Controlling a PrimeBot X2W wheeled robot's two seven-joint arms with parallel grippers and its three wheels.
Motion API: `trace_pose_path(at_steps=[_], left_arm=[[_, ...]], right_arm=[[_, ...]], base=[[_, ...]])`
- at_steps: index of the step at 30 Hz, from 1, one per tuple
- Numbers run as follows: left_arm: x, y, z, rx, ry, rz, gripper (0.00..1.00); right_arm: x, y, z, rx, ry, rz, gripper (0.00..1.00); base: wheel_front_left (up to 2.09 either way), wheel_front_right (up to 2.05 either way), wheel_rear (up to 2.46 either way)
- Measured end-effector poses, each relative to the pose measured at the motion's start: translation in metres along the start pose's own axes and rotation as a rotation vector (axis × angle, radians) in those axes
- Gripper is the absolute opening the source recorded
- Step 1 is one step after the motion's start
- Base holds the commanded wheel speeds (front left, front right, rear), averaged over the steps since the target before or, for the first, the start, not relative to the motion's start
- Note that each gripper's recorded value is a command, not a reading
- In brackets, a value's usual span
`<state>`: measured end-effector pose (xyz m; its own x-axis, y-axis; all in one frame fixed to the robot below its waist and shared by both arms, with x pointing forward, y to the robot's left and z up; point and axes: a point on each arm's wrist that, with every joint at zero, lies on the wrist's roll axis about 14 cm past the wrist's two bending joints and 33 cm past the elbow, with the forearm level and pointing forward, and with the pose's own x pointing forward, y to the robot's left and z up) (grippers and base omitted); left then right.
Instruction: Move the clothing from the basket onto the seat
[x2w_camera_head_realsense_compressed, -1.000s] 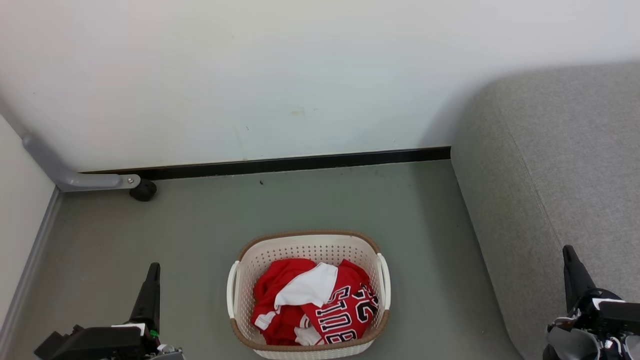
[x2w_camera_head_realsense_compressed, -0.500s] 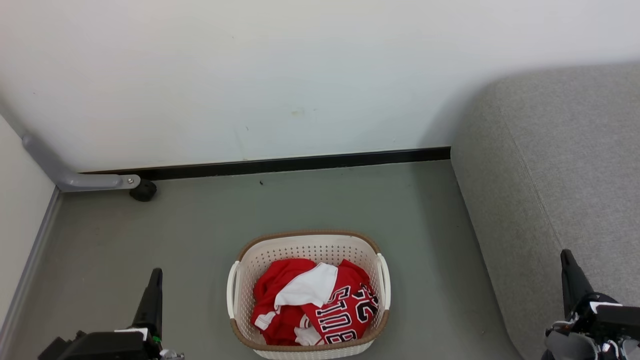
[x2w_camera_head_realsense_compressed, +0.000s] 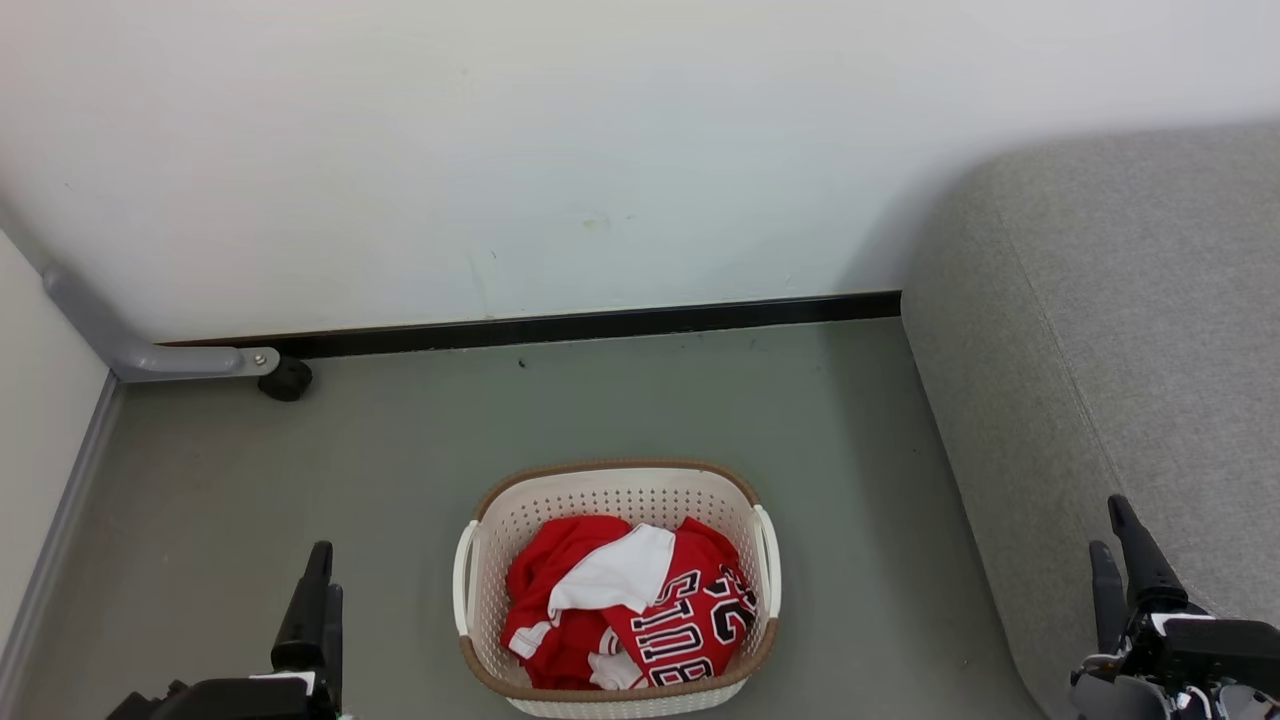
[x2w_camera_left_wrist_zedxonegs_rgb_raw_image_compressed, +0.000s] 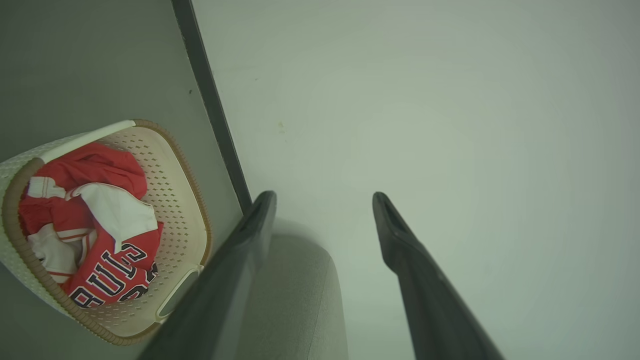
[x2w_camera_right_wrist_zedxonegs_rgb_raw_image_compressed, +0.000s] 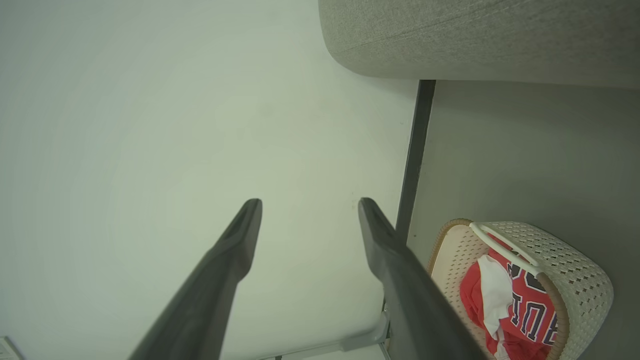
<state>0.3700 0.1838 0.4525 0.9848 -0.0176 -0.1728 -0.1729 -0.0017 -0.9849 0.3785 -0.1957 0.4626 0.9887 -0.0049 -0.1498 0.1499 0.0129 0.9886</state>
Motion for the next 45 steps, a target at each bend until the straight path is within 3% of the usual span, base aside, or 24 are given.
trace_pose_path(at_steps=[10, 21, 34, 45], left_arm=[[0.007, -0.005, -0.004, 0.089, 0.005, -0.007, 1.0], [0.013, -0.005, -0.013, 0.26, 0.038, -0.002, 1.0], [0.019, -0.008, -0.021, 0.551, 0.074, -0.018, 1.0], [0.023, -0.012, -0.027, 0.804, 0.097, -0.04, 1.0]], right_arm=[[0.008, 0.007, -0.007, -0.087, 0.02, 0.01, 1.0], [0.017, 0.015, -0.021, -0.282, 0.077, 0.027, 1.0], [0.025, 0.019, -0.045, -0.601, 0.17, 0.064, 1.0], [0.031, 0.018, -0.056, -0.808, 0.208, 0.088, 1.0]], base=[[0.0, 0.0, 0.0], [0.0, 0.0, 0.0], [0.0, 0.0, 0.0], [0.0, 0.0, 0.0]])
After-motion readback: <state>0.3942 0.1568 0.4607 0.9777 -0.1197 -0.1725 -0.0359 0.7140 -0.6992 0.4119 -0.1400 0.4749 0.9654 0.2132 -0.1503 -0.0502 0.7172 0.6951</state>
